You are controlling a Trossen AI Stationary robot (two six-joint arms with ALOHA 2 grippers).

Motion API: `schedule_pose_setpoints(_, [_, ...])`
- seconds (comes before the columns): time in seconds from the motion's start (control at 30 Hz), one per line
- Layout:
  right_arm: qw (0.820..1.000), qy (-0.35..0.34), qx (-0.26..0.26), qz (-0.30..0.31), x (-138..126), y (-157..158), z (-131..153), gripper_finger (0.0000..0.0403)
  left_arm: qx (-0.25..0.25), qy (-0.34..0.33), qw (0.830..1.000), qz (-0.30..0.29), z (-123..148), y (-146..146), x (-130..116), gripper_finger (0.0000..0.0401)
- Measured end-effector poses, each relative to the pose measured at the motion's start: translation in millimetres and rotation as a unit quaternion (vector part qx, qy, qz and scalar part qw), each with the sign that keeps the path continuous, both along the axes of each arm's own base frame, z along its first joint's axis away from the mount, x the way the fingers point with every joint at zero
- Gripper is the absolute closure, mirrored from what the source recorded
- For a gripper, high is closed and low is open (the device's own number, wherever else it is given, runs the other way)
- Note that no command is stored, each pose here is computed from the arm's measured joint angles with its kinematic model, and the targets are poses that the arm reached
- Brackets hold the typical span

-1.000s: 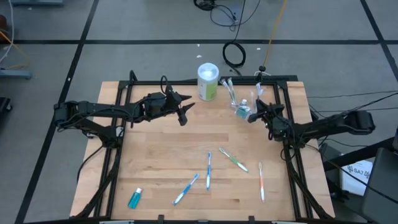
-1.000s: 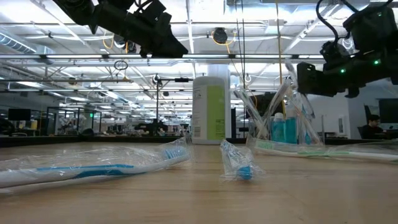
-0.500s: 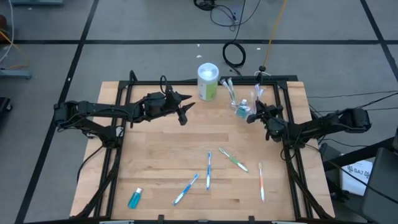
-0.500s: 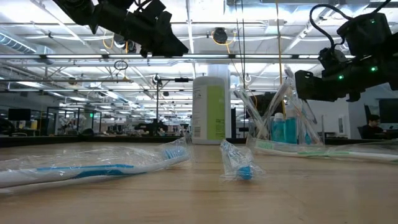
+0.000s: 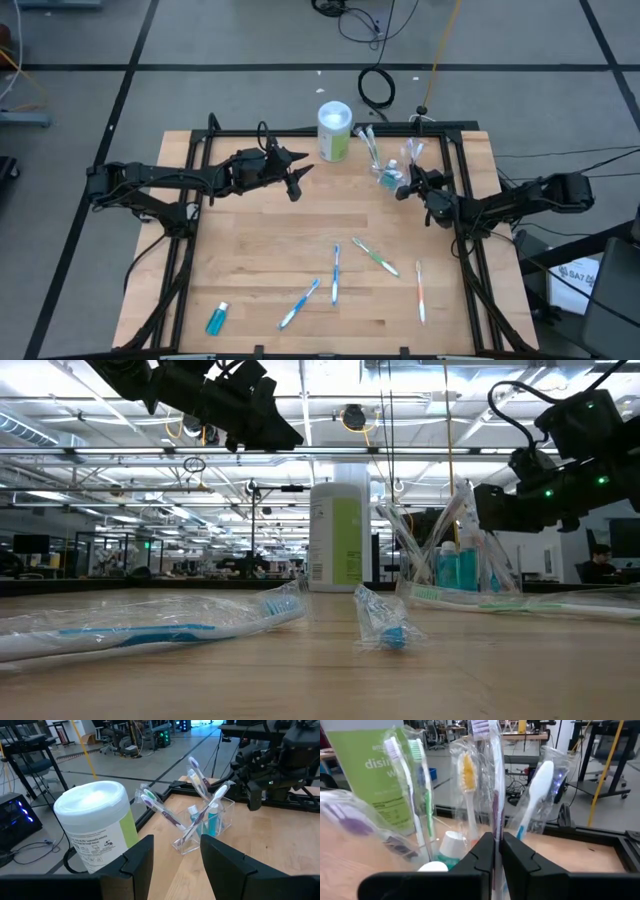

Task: Pick & Place toothbrushing station
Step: Put the purple toothbrush into the transparent organizer

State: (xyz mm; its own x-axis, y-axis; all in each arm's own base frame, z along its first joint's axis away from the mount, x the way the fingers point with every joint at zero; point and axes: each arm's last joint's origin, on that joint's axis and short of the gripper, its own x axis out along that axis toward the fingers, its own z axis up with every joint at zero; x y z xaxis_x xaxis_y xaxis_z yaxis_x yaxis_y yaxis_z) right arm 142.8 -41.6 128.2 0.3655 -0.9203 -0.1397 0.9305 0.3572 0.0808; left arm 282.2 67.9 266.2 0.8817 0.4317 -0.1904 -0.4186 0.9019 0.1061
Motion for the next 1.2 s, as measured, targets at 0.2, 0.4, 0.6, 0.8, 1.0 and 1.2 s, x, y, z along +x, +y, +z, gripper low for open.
schedule_pose_setpoints(0.2, [0.999, 0.031, 0.006, 0.004, -1, -2, -4, 0.0387, 0.0, 0.0, 1.0, 0.0, 0, 0, 0, 0.0233])
schedule_pose_setpoints(0.4, [0.998, 0.064, 0.025, 0.004, 11, -5, 3, 0.0387, 0.0, 0.0, 1.0, 0.0, 0, 0, 0, 0.0233])
schedule_pose_setpoints(0.6, [0.998, 0.065, 0.023, -0.007, 12, -6, 5, 0.0387, -0.002, 0.001, 1.0, 0.0, 0, 0, 0, 0.0233])
schedule_pose_setpoints(0.8, [0.996, 0.091, 0.012, -0.006, 18, -7, 13, 0.0387, -0.003, 0.004, 1.0, 0.001, -1, 0, 0, 0.0233])
schedule_pose_setpoints(1.0, [0.991, 0.13, 0.029, -0.011, 27, -8, 23, 0.0387, -0.005, 0.004, 1.0, 0.001, -1, 0, 0, 0.0233])
schedule_pose_setpoints(1.2, [0.992, 0.093, 0.069, -0.047, 22, -8, 17, 0.0387, -0.006, 0.013, 1.0, 0.001, -3, 0, -1, 0.0233])
